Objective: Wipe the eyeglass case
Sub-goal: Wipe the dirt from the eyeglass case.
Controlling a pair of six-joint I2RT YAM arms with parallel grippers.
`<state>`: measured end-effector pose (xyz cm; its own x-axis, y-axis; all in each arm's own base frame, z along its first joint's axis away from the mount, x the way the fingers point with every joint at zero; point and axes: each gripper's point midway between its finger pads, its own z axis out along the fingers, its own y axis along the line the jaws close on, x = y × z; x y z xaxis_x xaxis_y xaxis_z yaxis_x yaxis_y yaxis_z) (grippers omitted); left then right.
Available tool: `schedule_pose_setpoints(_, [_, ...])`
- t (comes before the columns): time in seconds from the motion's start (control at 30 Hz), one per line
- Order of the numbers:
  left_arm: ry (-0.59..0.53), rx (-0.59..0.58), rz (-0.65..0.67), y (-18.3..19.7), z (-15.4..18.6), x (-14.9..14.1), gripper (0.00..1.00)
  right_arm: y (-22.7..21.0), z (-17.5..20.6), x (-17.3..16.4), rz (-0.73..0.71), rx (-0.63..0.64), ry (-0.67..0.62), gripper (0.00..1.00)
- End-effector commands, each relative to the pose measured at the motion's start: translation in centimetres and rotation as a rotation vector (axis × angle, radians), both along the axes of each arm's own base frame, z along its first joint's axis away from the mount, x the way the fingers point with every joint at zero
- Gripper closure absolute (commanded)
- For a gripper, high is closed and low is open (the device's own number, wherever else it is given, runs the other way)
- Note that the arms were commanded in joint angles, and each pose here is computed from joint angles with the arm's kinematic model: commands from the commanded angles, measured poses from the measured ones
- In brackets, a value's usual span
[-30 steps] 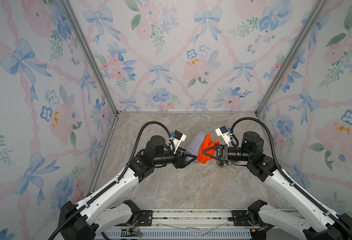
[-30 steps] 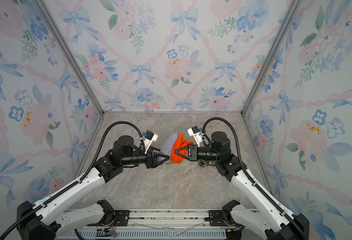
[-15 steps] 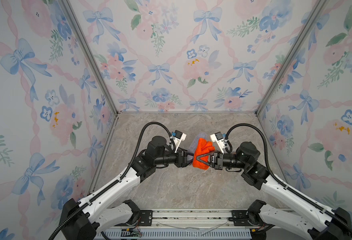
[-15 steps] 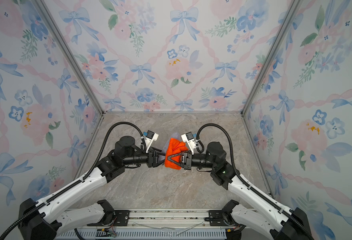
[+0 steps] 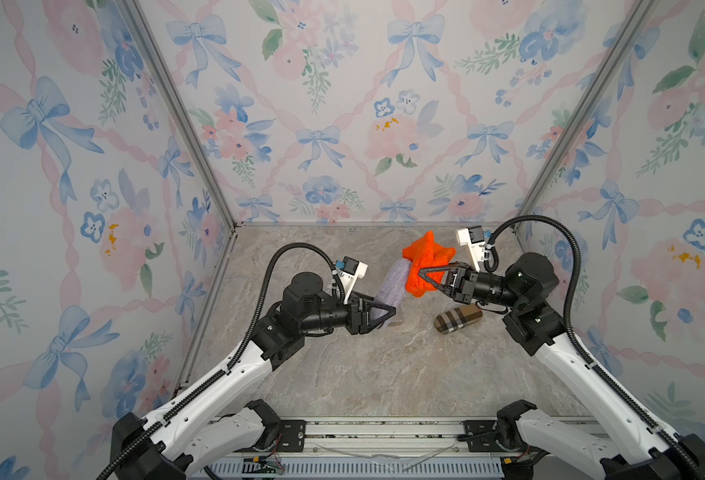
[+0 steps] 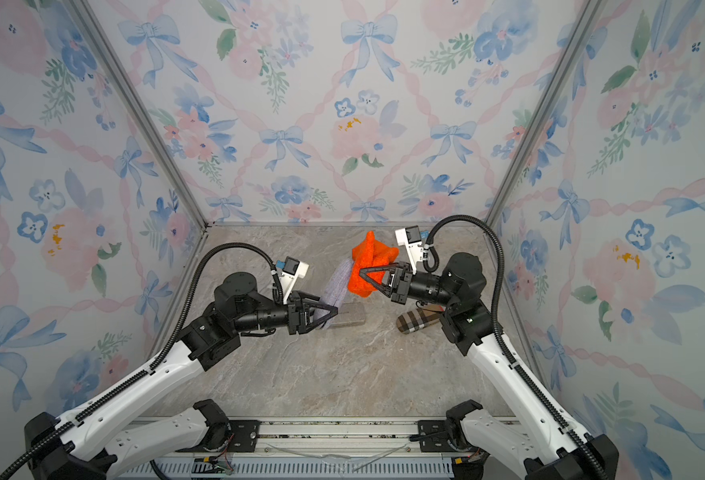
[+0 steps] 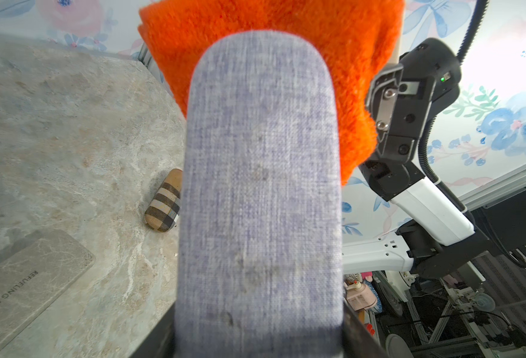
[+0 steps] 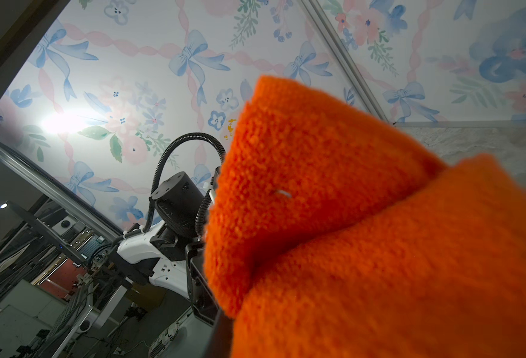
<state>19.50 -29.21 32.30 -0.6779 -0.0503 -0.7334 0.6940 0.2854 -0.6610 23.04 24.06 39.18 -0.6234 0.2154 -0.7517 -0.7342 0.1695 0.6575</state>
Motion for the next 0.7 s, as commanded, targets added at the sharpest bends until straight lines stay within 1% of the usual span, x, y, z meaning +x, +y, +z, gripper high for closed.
schedule_pose_setpoints(0.0, [-0.066,-0.092,-0.076,-0.3,3.4,-1.2,0.69,-0.9,-1.6,-0.1,-0.040,-0.022,0.011,1.00])
schedule_pose_setpoints(0.17, [-0.079,-0.122,-0.095,-0.4,4.9,-1.4,0.70,-2.0,-1.8,0.4,-0.079,0.008,0.014,1.00])
schedule_pose_setpoints(0.27, [-0.086,-0.129,-0.099,-0.5,5.3,-1.5,0.69,-1.3,-0.8,0.1,-0.023,0.074,0.008,1.00])
schedule_pose_setpoints(0.33, [-0.084,-0.129,-0.096,-0.6,5.2,-1.3,0.70,-0.5,-0.4,-0.6,0.015,0.091,-0.005,1.00])
schedule_pose_setpoints(0.5, [-0.079,-0.171,-0.127,-1.4,5.3,-1.0,0.69,2.1,-0.4,-3.5,0.120,0.085,-0.042,1.00])
schedule_pose_setpoints(0.67, [-0.091,-0.162,-0.128,-2.0,5.6,-0.1,0.70,3.3,-0.4,-5.8,0.186,0.106,-0.068,1.00])
